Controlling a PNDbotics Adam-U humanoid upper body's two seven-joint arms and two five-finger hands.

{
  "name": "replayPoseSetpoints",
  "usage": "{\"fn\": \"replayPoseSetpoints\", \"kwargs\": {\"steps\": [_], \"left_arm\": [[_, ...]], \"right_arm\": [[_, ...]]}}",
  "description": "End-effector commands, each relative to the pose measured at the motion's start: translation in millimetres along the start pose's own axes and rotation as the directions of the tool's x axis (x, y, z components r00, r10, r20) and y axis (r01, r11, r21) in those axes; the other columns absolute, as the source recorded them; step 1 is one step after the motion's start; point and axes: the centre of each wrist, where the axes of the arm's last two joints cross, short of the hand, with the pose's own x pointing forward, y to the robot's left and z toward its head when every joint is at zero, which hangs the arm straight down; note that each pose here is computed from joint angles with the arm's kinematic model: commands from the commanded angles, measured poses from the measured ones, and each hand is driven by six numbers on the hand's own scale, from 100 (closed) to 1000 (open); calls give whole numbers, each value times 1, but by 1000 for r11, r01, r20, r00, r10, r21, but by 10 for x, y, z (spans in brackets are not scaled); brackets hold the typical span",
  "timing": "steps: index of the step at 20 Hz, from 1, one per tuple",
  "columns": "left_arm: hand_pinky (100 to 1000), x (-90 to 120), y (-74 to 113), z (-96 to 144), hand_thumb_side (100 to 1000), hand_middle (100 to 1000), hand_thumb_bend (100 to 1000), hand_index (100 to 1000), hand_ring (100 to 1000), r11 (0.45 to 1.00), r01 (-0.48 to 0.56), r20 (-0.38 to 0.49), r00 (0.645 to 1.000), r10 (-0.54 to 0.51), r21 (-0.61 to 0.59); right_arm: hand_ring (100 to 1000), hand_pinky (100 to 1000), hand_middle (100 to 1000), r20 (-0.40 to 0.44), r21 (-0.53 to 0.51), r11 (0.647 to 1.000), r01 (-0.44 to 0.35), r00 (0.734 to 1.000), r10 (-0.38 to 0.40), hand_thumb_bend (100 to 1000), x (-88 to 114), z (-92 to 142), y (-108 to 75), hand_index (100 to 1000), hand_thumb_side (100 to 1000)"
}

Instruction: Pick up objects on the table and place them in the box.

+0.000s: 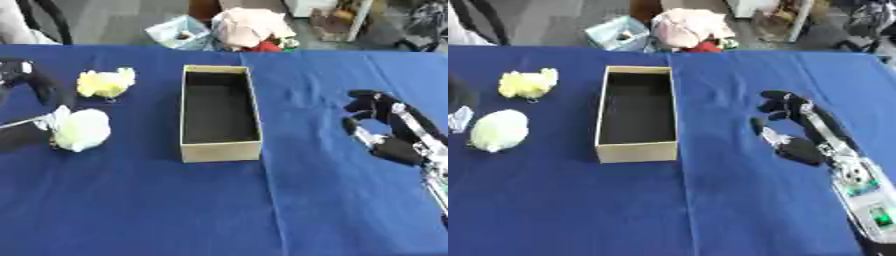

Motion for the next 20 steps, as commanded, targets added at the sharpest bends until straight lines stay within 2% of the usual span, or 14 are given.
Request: {"fn": "replayPoseSetpoints", "kwargs": {"steps": [1,4,11,12,20], "left_arm": [[583,56,150,-52,100,377,301,573,396,998,54,33,998,-53,-18],[588,57,180,-55,100,390,338,588,407,995,78,41,996,-75,-62],[593,58,235,-61,100,406,353,607,421,991,109,46,993,-105,-79],[609,57,246,-63,100,436,368,636,447,988,123,45,992,-119,-93],[637,23,449,-134,100,485,389,677,488,919,312,33,949,-313,-242]], "right_arm": [[770,731,662,17,-15,999,-33,999,33,286,57,-7,-138,868,497],[770,731,662,17,-15,999,-33,999,33,286,56,-5,-139,868,496],[770,731,662,16,-16,999,-33,999,33,286,55,-4,-141,868,496],[770,732,662,16,-15,999,-33,999,33,286,55,-4,-140,868,496],[770,731,662,15,-11,999,-35,999,35,280,51,0,-141,868,500]]}}
